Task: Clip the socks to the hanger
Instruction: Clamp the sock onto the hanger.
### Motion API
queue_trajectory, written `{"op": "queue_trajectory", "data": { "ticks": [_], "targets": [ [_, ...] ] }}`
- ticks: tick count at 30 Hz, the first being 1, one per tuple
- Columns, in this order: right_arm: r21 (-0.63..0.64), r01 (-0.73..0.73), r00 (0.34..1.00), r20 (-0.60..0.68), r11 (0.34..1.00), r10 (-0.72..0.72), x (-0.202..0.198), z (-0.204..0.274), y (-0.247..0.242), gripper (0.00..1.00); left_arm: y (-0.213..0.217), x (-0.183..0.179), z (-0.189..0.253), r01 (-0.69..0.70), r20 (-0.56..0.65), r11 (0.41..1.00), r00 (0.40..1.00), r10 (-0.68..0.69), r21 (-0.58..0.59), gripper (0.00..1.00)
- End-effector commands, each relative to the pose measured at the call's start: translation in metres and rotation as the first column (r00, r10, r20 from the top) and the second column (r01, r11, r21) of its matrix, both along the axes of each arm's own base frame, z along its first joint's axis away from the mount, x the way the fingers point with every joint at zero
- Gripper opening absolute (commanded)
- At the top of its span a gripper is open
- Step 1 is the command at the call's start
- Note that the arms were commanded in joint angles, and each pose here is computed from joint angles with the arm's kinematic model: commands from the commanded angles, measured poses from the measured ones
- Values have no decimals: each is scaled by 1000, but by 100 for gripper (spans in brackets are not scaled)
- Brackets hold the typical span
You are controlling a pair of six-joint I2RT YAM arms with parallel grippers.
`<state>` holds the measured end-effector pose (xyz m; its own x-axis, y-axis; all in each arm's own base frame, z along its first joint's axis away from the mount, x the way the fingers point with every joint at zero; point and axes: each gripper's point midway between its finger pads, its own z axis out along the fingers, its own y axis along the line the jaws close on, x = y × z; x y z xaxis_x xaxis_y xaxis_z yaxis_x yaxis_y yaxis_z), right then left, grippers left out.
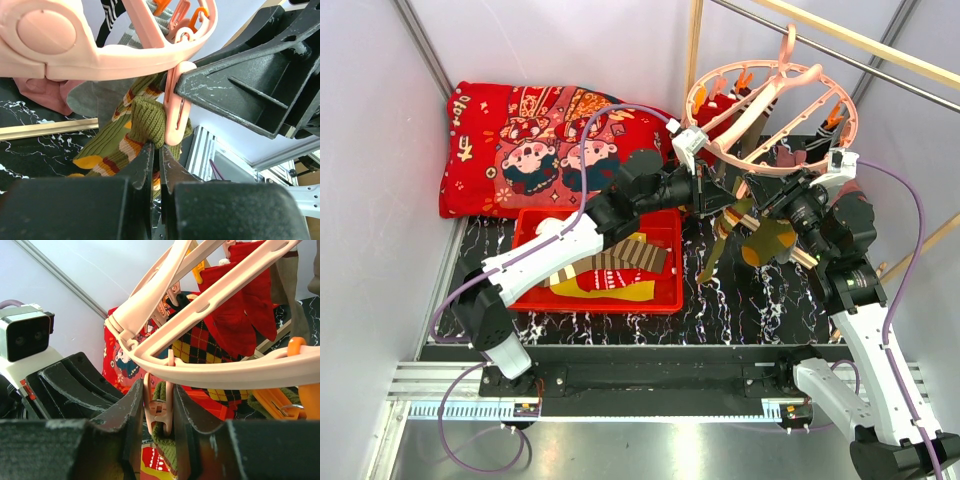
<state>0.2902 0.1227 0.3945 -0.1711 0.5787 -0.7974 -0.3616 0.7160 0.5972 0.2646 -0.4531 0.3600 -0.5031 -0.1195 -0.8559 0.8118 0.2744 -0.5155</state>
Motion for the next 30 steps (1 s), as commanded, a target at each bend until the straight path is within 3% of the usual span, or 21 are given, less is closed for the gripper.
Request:
{"op": "queue_trajectory", "data": {
  "ticks": [1, 4, 7, 13, 17, 18, 20, 21, 22, 25, 30],
  "targets": [
    [6, 12, 997, 72, 1000, -12, 0, 19, -2, 23, 11, -15, 65, 26, 96, 992, 995, -14, -125, 0],
    [7, 3, 997, 73, 1000, -3, -1, 20, -1, 41, 10, -15, 67, 27, 99, 992, 995, -15, -126, 0],
    [5, -6, 997, 72, 1000, 6, -2, 19, 1, 52, 9, -14, 65, 27, 101, 992, 995, -15, -124, 0],
    [-6, -24, 995, 95, 1000, 24, -10, 24, 2, 66, 6, -8, 53, 13, 87, 995, 996, -4, -103, 4],
    [-30, -27, 991, 127, 999, 31, -19, 31, 0, 72, 7, -1, 47, -8, 84, 996, 996, 15, -88, 23],
    [-52, -25, 990, 135, 998, 32, -22, 31, 0, 72, 8, 0, 44, -13, 80, 996, 997, 19, -83, 34],
    [-76, -5, 984, 176, 997, 18, -32, 40, -6, 75, 14, 5, 45, -34, 78, 996, 996, 41, -86, 42],
    [-109, 24, 981, 194, 994, -2, -34, 42, -11, 76, 17, 6, 44, -43, 76, 996, 996, 50, -84, 53],
    [-120, 44, 975, 223, 992, -16, -43, 48, -16, 77, 21, 8, 44, -57, 79, 995, 995, 63, -83, 58],
    [-179, 123, 956, 287, 976, -67, -59, 61, -31, 80, 40, 13, 46, -119, 106, 991, 986, 126, -65, 72],
    [-261, 291, 918, 346, 921, -192, -78, 67, -64, 87, 87, 19, 58, -247, 158, 967, 954, 254, -64, 83]
  ]
}}
